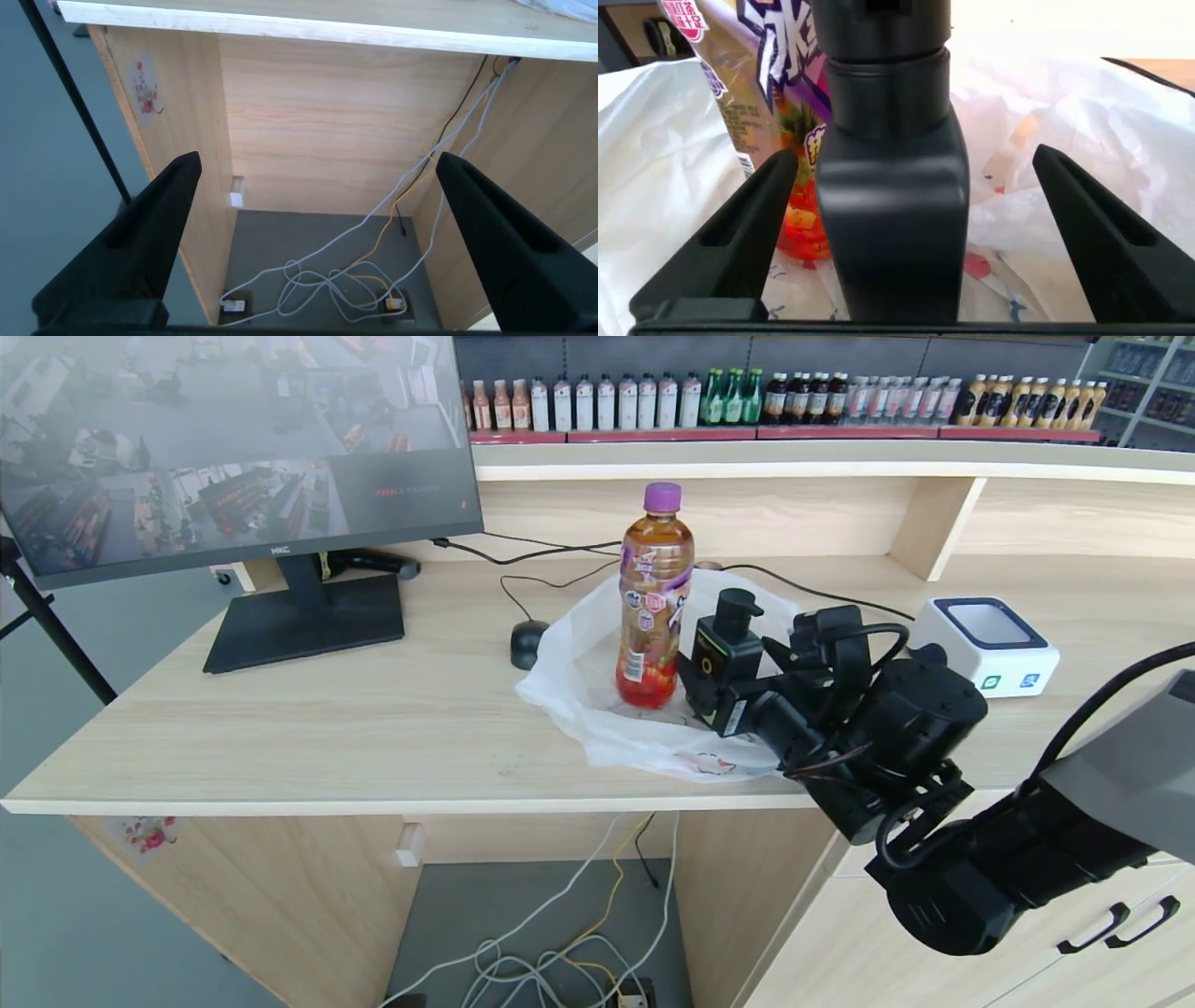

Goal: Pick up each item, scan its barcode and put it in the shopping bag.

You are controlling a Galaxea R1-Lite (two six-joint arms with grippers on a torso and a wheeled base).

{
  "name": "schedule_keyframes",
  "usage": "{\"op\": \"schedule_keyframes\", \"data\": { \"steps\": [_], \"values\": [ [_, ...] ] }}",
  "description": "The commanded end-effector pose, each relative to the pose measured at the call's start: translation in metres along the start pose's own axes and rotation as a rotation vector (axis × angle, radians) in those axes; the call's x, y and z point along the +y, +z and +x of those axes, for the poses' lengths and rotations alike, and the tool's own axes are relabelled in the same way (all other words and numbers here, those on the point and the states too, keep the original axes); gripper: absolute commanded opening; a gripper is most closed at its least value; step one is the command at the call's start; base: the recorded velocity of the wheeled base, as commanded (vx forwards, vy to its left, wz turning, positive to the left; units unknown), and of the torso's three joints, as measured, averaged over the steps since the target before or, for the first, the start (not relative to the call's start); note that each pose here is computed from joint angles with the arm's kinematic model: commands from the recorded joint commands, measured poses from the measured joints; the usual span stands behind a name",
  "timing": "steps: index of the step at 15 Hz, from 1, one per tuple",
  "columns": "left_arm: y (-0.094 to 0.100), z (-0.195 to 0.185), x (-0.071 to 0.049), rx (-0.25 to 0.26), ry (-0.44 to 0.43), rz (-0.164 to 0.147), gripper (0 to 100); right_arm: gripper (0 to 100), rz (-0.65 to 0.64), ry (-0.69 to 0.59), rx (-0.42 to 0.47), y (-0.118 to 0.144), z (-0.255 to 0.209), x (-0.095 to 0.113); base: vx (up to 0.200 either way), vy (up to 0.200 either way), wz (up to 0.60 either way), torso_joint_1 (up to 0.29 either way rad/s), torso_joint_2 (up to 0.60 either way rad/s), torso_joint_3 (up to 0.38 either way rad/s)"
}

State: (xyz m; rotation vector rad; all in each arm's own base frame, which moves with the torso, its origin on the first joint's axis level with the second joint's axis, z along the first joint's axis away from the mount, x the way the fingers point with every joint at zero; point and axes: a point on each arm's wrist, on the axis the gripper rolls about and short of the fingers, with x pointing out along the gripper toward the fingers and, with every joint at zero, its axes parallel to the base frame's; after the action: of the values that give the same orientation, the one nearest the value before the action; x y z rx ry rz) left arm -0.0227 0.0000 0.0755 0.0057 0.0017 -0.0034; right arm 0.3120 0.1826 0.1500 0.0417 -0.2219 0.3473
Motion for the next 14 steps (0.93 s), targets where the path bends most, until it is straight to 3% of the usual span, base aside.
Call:
{"op": "schedule_keyframes", "data": {
  "steps": [1,7,14],
  "values": [
    [0.0,0.0,0.0,0.0,0.0,0.0,100,100,-0.001,0.001,-0.007,0.012,-0.017,-0.004,0.0,0.0,0.0,0.0,0.0,0.0],
    [0.0,0.0,0.0,0.0,0.0,0.0,100,100,-0.007,0.024,0.001,0.037,-0.066,-0.01,0.0,0.0,0.0,0.0,0.0,0.0],
    [0.0,0.0,0.0,0.0,0.0,0.0,100,100,0.037,0.089,-0.103,0.056,-0.076,0.005,0.0,0.0,0.0,0.0,0.0,0.0]
  ]
}}
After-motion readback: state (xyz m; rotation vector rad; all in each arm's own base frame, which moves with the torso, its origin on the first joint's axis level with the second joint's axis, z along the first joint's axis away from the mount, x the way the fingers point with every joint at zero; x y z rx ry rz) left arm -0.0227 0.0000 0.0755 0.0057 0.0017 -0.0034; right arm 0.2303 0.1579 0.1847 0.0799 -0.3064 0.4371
